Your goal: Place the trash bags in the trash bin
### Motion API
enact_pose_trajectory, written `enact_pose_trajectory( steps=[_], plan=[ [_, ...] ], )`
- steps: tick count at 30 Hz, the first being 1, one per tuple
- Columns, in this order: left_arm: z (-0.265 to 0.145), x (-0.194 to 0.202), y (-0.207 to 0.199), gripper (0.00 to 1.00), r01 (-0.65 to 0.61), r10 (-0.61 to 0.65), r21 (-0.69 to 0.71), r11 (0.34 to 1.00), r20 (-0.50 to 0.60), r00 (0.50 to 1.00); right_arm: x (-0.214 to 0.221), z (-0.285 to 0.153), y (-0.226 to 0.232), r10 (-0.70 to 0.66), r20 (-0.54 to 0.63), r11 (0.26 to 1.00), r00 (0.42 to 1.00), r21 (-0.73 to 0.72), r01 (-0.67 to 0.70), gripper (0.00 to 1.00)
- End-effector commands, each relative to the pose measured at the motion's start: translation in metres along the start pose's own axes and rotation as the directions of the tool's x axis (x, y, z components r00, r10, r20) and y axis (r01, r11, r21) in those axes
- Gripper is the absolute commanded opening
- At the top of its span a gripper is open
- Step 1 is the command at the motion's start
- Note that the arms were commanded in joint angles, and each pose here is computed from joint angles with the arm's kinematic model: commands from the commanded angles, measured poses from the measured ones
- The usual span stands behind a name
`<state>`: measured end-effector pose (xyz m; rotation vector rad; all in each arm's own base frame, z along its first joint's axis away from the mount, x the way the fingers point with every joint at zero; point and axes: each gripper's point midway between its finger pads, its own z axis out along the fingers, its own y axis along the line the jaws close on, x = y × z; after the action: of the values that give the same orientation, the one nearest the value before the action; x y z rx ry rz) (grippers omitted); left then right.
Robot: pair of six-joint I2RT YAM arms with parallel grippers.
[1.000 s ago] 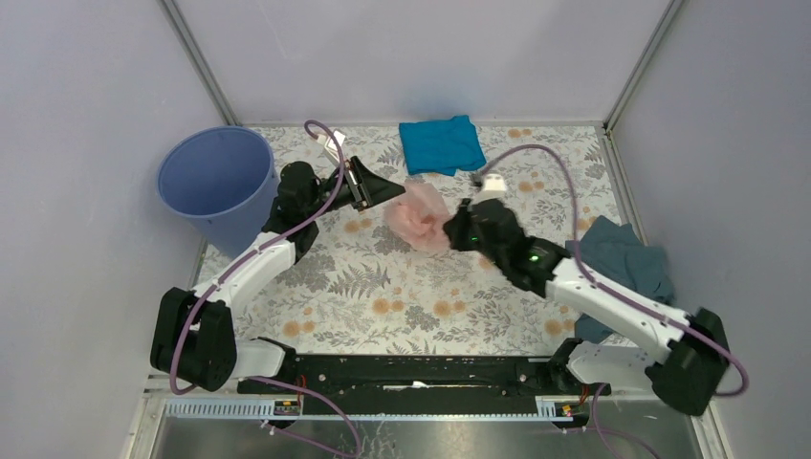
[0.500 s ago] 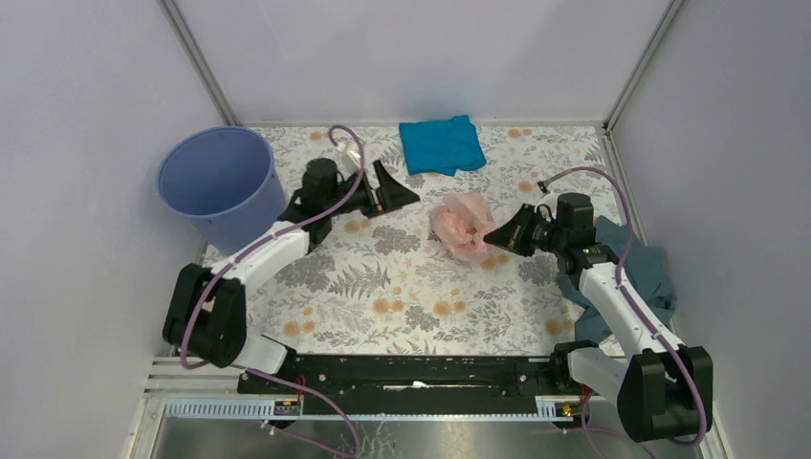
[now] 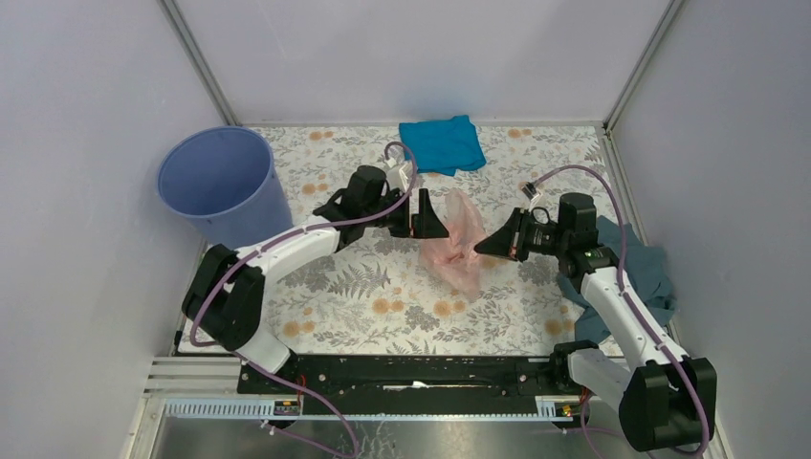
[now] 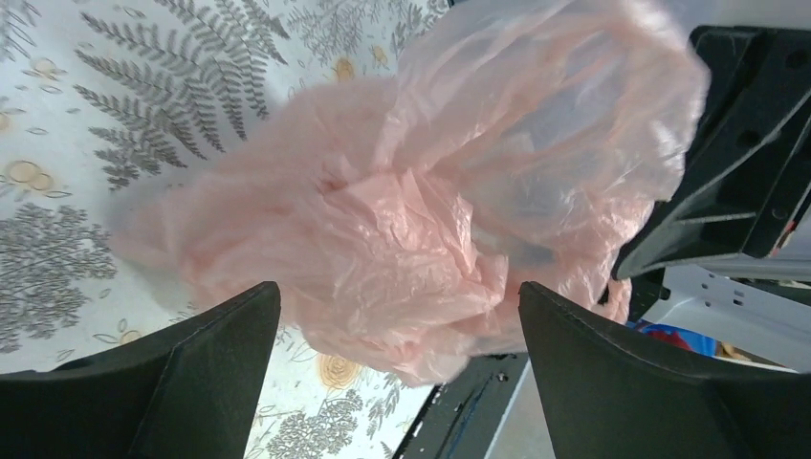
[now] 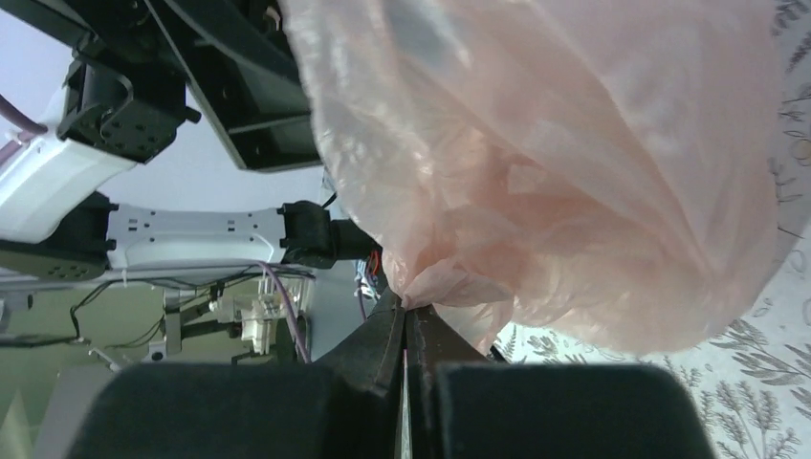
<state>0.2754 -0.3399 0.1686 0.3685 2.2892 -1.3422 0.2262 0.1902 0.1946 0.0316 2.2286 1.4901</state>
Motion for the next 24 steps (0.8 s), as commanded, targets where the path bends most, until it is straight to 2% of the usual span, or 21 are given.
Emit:
enact_pose_trajectory(
  steps=[1,3,9,10,11,12,13,14,16,17,20,21,22,24],
  plan=[
    [-0.022,-0.034,-0.019,0.97,-0.159,0.163,-0.039,0.986,0.115,0.980,0.011,-0.005,0.038,-0.120,-0.057,0.987,0.991,-0.113,0.113,0.00],
    [-0.023,-0.032,-0.023,0.95,-0.166,0.167,-0.018,0.986,0.118,0.979,0.022,-0.002,0.045,-0.149,-0.095,0.983,0.984,-0.124,0.137,0.00],
    [-0.014,-0.022,-0.028,0.91,-0.144,0.141,0.040,0.989,0.063,0.988,0.025,-0.004,0.054,-0.203,-0.106,0.975,0.973,-0.117,0.191,0.00],
    [-0.014,-0.019,-0.030,0.87,-0.142,0.139,0.055,0.988,0.051,0.989,0.025,-0.005,0.055,-0.208,-0.105,0.973,0.973,-0.121,0.195,0.00],
    [-0.014,-0.019,-0.032,0.79,-0.142,0.139,0.061,0.988,0.048,0.989,0.026,-0.005,0.055,-0.210,-0.105,0.973,0.972,-0.122,0.197,0.00],
    [-0.014,-0.022,-0.031,0.66,-0.150,0.147,0.046,0.988,0.057,0.987,0.025,-0.005,0.054,-0.210,-0.102,0.973,0.972,-0.118,0.197,0.00],
    [-0.018,-0.026,-0.026,0.50,-0.156,0.156,-0.002,0.988,0.068,0.985,0.024,-0.005,0.053,-0.208,-0.096,0.975,0.973,-0.103,0.198,0.00],
    [-0.023,-0.034,-0.019,0.38,-0.167,0.174,-0.071,0.983,0.093,0.980,0.022,-0.005,0.050,-0.210,-0.087,0.976,0.974,-0.074,0.204,0.00],
    [-0.042,-0.053,-0.007,0.13,-0.177,0.214,-0.214,0.961,0.165,0.963,0.011,-0.008,0.031,-0.208,-0.042,0.975,0.977,0.076,0.210,0.00],
    [-0.055,-0.063,-0.002,0.01,-0.174,0.241,-0.293,0.940,0.211,0.947,0.002,-0.013,0.014,-0.206,-0.010,0.956,0.978,0.210,0.204,0.00],
    [-0.099,-0.087,0.005,0.00,-0.131,0.330,-0.486,0.864,0.349,0.877,-0.033,-0.049,-0.038,-0.270,0.091,0.777,0.959,0.608,0.161,0.00],
    [-0.114,-0.093,0.003,0.00,-0.116,0.363,-0.531,0.839,0.388,0.847,-0.040,-0.057,-0.039,-0.302,0.099,0.740,0.948,0.651,0.168,0.00],
    [-0.125,-0.095,-0.003,0.00,-0.114,0.397,-0.562,0.819,0.413,0.820,-0.044,-0.057,-0.032,-0.328,0.099,0.736,0.939,0.651,0.189,0.00],
    [-0.143,-0.098,-0.018,0.00,-0.122,0.454,-0.596,0.794,0.448,0.770,-0.048,-0.044,-0.004,-0.361,0.116,0.791,0.925,0.564,0.238,0.00]
  ],
)
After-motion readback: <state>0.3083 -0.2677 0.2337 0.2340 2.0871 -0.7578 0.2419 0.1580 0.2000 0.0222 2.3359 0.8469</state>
